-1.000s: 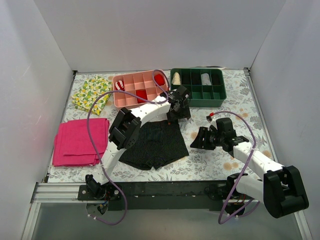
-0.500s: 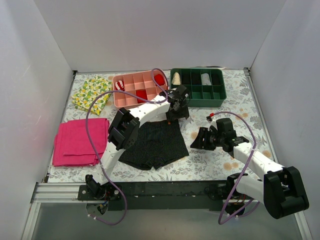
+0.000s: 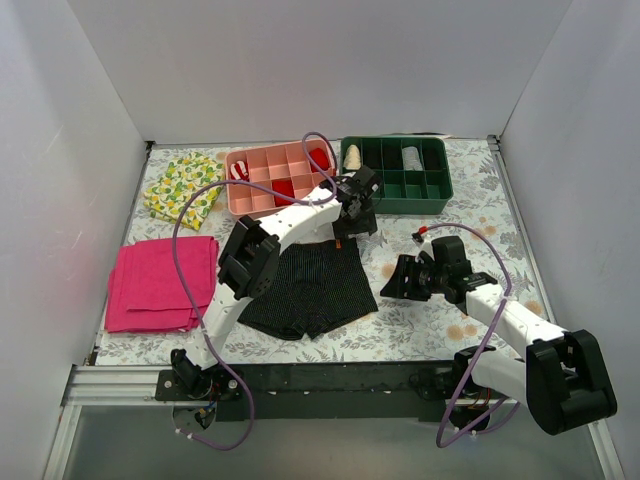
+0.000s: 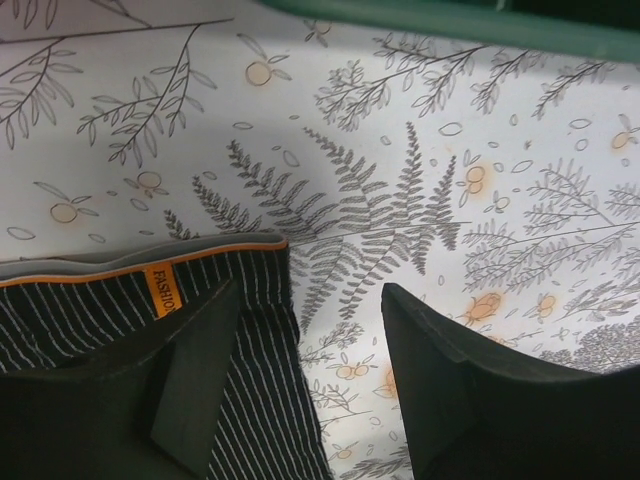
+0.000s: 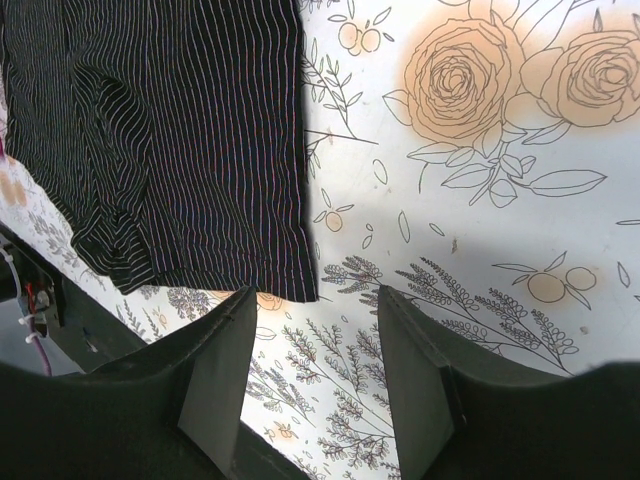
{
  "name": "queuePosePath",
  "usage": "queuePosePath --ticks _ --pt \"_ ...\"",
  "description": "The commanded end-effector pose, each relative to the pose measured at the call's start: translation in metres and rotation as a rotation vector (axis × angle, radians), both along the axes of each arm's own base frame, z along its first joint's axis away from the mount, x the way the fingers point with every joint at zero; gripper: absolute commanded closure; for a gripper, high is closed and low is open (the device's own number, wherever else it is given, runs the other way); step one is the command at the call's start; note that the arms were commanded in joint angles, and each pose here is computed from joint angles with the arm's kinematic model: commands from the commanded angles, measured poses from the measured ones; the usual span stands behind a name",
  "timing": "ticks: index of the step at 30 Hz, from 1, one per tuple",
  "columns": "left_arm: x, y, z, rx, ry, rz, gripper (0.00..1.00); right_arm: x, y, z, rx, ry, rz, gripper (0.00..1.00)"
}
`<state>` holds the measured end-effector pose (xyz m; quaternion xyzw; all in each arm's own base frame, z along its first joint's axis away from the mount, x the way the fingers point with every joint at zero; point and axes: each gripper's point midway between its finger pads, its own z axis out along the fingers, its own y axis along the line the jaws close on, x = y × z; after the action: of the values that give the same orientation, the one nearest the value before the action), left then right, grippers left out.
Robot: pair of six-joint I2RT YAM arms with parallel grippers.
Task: Roll the underwear
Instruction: Fold the underwear at the center of the board.
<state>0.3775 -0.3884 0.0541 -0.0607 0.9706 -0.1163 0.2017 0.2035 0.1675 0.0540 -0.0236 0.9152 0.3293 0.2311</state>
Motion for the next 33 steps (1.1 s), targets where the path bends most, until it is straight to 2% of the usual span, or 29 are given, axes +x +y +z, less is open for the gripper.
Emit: queuePosePath --ticks 1,13,20,21,23,33 --pt "0.005 -0.008 0.004 -0.011 -0.009 -0.010 0.42 0.006 0.007 0.005 0.036 -0.022 0.023 0.41" --pt "-0.007 -0.002 -0.015 0.016 0.049 -0.022 0.46 0.006 0.015 0.008 0.065 -0.022 0.076 0.41" --pt "-0.013 -0.002 -0.027 0.026 0.087 -0.037 0.60 0.005 0.020 0.008 0.088 -0.018 0.119 0.41" --pt "-0.014 -0.001 -0.029 0.027 0.093 -0.038 0.65 0.005 0.021 0.008 0.090 -0.022 0.127 0.41" --pt "-0.018 0.001 -0.036 0.035 0.110 -0.042 0.67 0.003 0.023 0.005 0.101 -0.006 0.143 0.41" --pt "-0.025 0.007 -0.054 0.059 0.147 -0.041 0.65 -0.014 0.023 -0.023 0.091 0.117 0.175 0.43"
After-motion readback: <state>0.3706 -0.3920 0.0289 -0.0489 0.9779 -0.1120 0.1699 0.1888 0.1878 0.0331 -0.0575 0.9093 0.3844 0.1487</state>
